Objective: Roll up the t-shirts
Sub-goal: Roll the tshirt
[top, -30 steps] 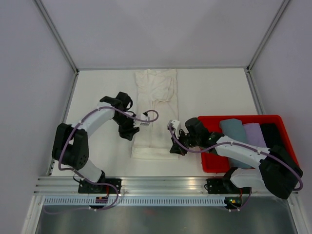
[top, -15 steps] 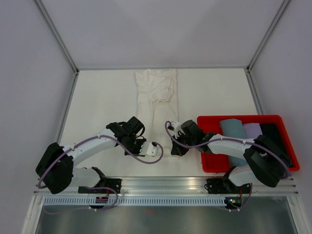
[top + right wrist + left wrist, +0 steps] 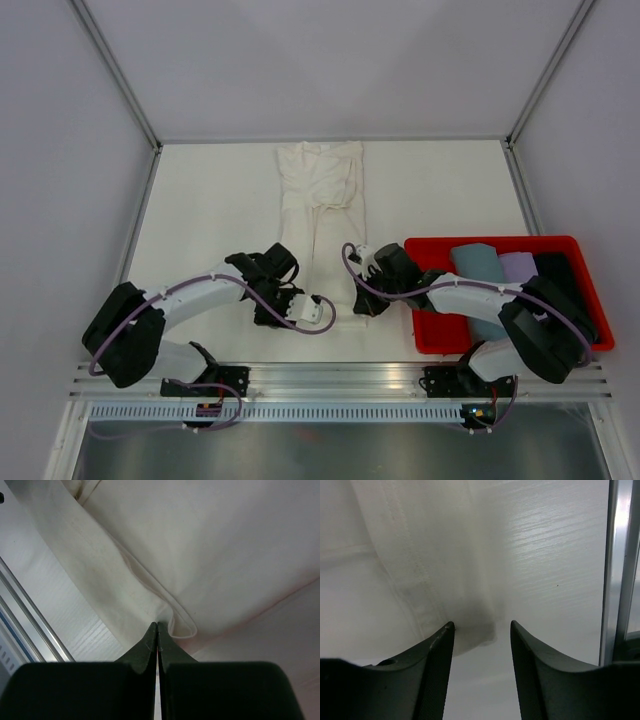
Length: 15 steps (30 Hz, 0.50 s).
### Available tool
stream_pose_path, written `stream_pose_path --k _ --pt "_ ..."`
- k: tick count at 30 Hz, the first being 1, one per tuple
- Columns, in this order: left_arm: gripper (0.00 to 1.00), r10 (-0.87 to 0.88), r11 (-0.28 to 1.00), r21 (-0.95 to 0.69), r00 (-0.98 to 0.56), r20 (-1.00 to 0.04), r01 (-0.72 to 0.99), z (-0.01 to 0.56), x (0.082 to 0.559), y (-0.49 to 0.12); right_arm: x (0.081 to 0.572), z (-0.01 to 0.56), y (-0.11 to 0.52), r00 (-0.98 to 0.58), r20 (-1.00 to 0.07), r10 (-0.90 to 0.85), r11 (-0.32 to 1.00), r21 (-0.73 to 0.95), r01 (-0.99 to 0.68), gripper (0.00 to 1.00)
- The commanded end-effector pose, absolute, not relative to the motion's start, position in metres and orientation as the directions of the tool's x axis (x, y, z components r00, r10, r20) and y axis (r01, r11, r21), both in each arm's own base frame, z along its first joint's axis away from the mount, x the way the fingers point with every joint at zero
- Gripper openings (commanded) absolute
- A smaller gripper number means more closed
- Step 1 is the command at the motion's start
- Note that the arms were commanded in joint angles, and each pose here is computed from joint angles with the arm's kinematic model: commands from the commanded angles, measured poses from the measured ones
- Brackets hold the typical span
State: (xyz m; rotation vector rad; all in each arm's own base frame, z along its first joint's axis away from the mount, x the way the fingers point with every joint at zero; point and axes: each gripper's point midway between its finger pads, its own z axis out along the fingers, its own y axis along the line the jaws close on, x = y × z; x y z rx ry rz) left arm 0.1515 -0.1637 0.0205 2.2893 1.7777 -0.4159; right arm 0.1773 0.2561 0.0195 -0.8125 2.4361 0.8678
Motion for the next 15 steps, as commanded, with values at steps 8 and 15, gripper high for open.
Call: stream_pose_path --k 8,15 --pt "0.58 0.883 -0.271 0.126 0.298 -0.363 0.954 0.033 0.148 -0.164 0.2 0.121 0.256 -0.383 -0.818 -0.43 0.48 0.152 -0.864 0.13" --pt "0.57 0.888 -0.204 0.273 0.295 -0.353 0.94 0.039 0.17 -0.168 0.179 0.112 0.24 -0.085 -0.824 -0.559 0.332 -0.129 -0.934 0.28"
